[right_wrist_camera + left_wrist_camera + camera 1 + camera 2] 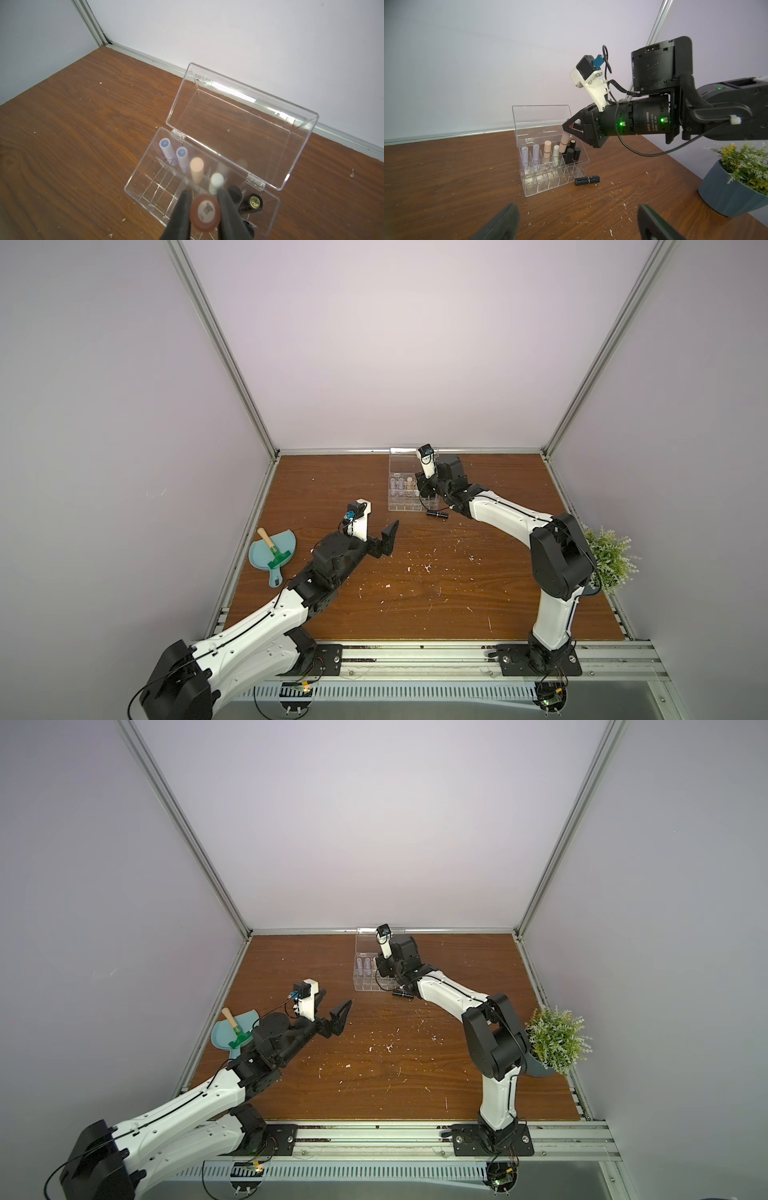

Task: Arrange the lipsticks in the organizer
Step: Place the lipstick in the storage box.

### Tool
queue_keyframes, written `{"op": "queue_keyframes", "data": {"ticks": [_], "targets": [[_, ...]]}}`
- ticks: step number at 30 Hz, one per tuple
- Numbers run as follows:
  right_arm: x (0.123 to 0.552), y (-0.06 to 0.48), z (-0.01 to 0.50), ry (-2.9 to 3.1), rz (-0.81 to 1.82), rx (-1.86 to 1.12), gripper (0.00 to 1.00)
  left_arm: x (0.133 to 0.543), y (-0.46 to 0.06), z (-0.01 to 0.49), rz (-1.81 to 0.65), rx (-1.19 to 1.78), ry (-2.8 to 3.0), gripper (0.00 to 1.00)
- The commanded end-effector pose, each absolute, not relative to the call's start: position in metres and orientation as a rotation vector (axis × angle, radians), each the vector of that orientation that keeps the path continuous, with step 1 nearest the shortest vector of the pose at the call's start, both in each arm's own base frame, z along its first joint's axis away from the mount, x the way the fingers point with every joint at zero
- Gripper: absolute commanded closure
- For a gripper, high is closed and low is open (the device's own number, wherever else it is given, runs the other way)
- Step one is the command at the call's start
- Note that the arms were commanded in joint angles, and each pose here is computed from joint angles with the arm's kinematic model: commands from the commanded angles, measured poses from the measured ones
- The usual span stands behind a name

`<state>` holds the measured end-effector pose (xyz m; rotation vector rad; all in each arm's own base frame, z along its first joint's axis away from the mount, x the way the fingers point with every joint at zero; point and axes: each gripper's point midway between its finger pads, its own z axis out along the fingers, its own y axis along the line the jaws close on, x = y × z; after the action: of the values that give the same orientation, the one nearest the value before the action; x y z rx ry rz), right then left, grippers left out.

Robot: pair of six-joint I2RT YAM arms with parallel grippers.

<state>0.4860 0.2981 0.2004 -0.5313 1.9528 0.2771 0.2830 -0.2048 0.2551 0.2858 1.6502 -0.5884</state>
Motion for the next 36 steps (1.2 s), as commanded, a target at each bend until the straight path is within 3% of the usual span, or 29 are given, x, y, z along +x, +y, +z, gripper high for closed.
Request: {"op": "queue_keyframes", "data": {"ticks": [1,14,31,36], "targets": [[0.489,0.302,0.210,1.904,0.277,-0.521,0.89,0.285,-0.203,0.261,-0.601,0.265,1.629,0.07],[0.494,0.302,0.175,1.966,0.245,-0.535,0.89,0.286,-0.204,0.261,-0.607,0.267,1.630,0.08],[0.510,0.304,0.163,1.970,0.200,-0.529,0.89,0.286,-0.205,0.260,-0.611,0.267,1.634,0.08],[0.513,0.304,0.154,1.990,0.192,-0.533,0.82,0.287,-0.207,0.259,-0.615,0.274,1.638,0.08]]}}
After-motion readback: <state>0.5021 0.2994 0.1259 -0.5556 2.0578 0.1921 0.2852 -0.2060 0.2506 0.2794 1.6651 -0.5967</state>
